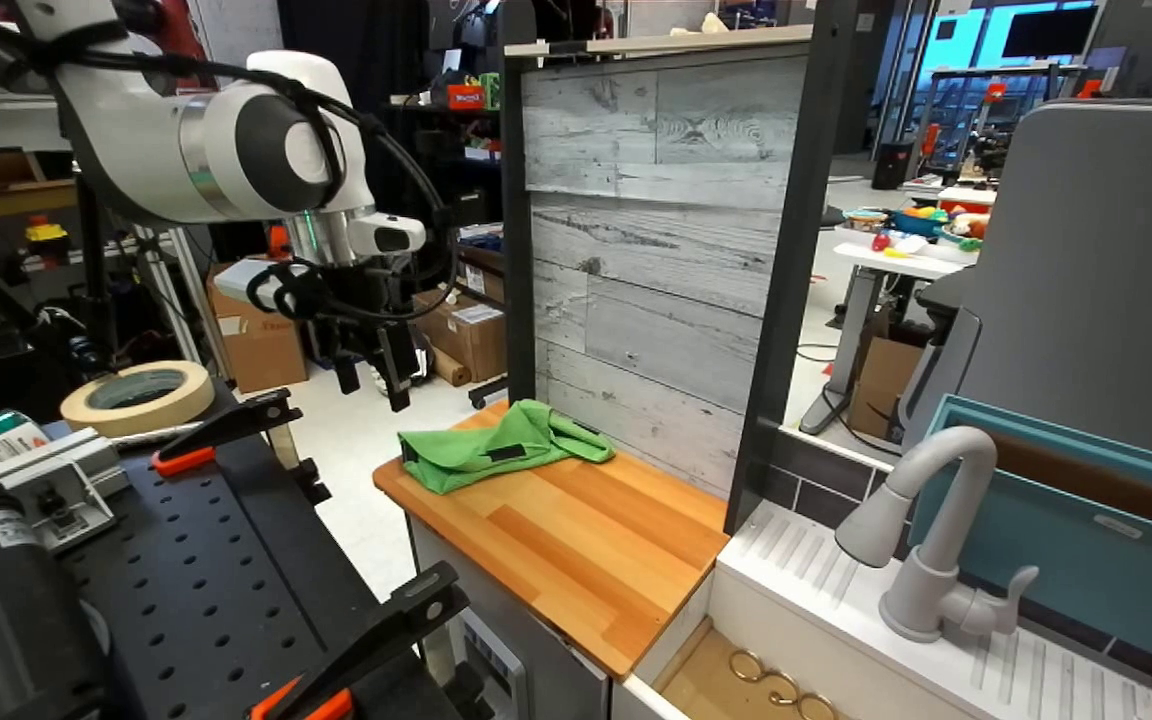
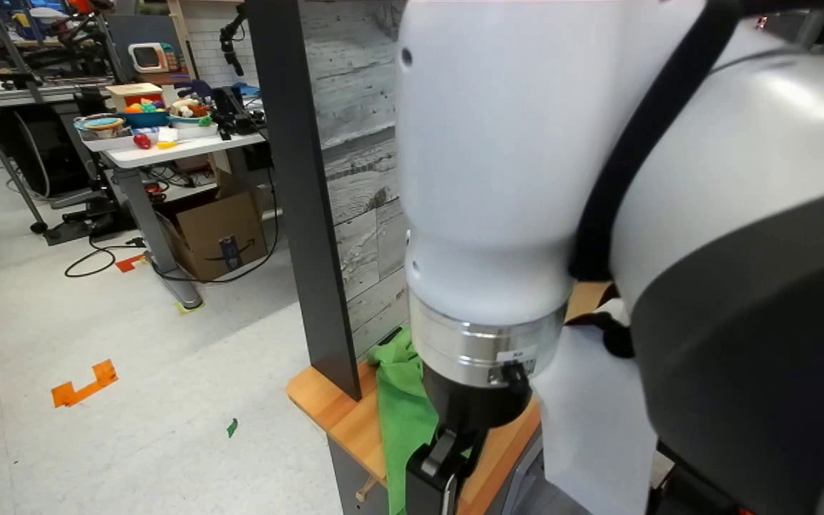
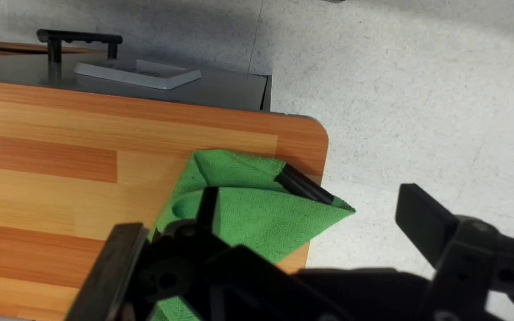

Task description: Move the green towel to the right

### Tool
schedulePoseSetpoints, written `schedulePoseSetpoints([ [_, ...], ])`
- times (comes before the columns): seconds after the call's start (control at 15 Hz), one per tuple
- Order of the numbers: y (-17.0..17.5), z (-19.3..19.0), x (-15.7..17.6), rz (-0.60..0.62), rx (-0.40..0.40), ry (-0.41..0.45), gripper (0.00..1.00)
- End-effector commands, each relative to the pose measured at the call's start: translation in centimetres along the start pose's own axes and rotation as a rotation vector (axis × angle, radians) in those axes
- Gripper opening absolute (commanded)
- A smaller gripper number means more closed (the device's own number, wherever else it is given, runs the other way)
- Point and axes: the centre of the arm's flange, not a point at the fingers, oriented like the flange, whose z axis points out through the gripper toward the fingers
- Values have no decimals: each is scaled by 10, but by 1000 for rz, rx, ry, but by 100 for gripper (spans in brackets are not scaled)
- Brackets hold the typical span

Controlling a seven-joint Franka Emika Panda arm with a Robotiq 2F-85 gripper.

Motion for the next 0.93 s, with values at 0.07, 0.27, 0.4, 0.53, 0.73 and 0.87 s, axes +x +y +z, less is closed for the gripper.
schedulePoseSetpoints([
  [0.07, -14, 44, 28, -1, -16, 40, 100],
  [0.27, -15, 63, 37, -3, -20, 52, 100],
  [0.4, -16, 73, 41, 4, -19, 57, 100],
  [0.53, -16, 82, 44, 13, -15, 59, 100],
  [0.73, -16, 90, 48, 28, -4, 64, 100],
  [0.87, -16, 95, 49, 35, 2, 65, 100],
])
